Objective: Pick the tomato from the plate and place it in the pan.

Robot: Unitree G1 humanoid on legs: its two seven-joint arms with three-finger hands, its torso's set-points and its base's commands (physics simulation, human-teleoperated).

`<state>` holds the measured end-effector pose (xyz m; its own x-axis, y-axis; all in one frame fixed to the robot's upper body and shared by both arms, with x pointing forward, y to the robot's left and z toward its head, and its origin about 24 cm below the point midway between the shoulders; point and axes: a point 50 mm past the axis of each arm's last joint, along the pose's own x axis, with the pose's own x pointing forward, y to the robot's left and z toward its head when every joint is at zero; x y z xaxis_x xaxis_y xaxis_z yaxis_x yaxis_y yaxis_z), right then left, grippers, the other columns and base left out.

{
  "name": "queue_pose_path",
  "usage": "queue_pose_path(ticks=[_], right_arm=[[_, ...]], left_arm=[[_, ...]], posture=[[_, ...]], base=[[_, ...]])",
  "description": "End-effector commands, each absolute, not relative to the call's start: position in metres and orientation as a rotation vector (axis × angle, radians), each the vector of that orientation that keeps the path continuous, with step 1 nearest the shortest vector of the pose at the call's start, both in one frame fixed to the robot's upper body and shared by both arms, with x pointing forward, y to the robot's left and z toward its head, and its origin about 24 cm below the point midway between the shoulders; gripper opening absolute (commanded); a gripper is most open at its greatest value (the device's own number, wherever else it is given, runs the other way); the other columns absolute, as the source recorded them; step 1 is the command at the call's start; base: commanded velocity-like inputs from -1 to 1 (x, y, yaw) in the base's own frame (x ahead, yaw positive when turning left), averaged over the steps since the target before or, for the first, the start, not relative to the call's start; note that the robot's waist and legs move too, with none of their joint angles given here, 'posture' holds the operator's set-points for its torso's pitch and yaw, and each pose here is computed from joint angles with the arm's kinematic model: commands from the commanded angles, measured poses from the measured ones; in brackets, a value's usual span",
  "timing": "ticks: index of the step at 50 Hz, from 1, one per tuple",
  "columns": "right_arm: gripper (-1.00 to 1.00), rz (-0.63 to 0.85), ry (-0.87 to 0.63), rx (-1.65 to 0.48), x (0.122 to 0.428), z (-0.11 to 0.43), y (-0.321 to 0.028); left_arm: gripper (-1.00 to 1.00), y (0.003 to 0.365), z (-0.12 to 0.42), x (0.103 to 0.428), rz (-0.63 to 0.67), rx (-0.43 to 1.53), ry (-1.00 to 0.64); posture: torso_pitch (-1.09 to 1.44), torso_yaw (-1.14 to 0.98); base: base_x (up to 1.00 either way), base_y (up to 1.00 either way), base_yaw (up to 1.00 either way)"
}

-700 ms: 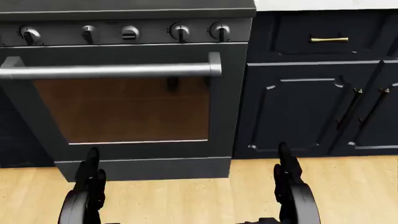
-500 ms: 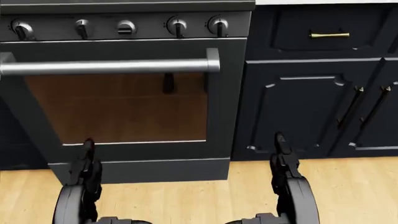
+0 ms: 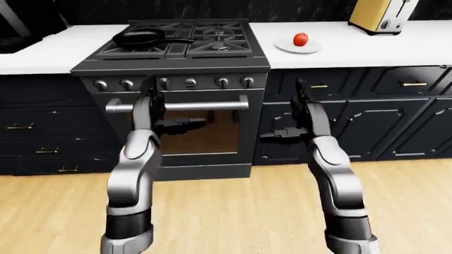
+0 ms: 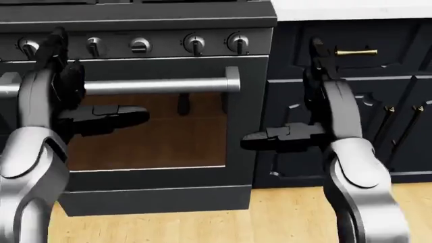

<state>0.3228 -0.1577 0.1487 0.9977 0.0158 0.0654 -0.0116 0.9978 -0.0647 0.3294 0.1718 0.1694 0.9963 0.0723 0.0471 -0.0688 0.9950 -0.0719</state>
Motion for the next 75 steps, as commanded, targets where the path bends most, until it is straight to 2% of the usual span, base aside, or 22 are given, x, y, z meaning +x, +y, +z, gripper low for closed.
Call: queue_pose_path(ticks=[1,6,11,14,17,22,75], right_arm=[[1.00,0.020,-0.124,-0.065,0.327,0.177,-0.154],[1.00,0.021,-0.171,-0.089,0.327,0.225,-0.151],[1.00,0.014,-0.249,-0.076,0.310,0.283,-0.151],[1.00,0.016,-0.314,-0.088,0.296,0.314,-0.147],[1.00,0.055,-0.325,-0.103,0.285,0.315,-0.142],[1.00,0.056,-0.343,-0.120,0.276,0.315,-0.144],[1.00,0.066,-0.367,-0.141,0.274,0.314,-0.136]], left_arm=[[1.00,0.167,0.196,0.333,0.057,-0.079,-0.096],[1.00,0.171,0.262,0.330,0.043,-0.132,-0.160],[1.00,0.167,0.306,0.298,-0.027,-0.185,-0.204],[1.00,0.167,0.324,0.281,-0.014,-0.156,-0.258],[1.00,0.168,0.332,0.268,0.002,-0.091,-0.310],[1.00,0.169,0.327,0.265,0.009,-0.082,-0.317],[1.00,0.163,0.334,0.254,0.002,-0.102,-0.369]], posture=[[0.00,0.00],[0.00,0.00],[0.00,0.00],[0.00,0.00],[0.00,0.00],[0.00,0.00],[0.00,0.00]], base=[[0.00,0.00,0.00],[0.00,0.00,0.00],[0.00,0.00,0.00],[0.00,0.00,0.00],[0.00,0.00,0.00],[0.00,0.00,0.00],[0.00,-0.19,0.00]])
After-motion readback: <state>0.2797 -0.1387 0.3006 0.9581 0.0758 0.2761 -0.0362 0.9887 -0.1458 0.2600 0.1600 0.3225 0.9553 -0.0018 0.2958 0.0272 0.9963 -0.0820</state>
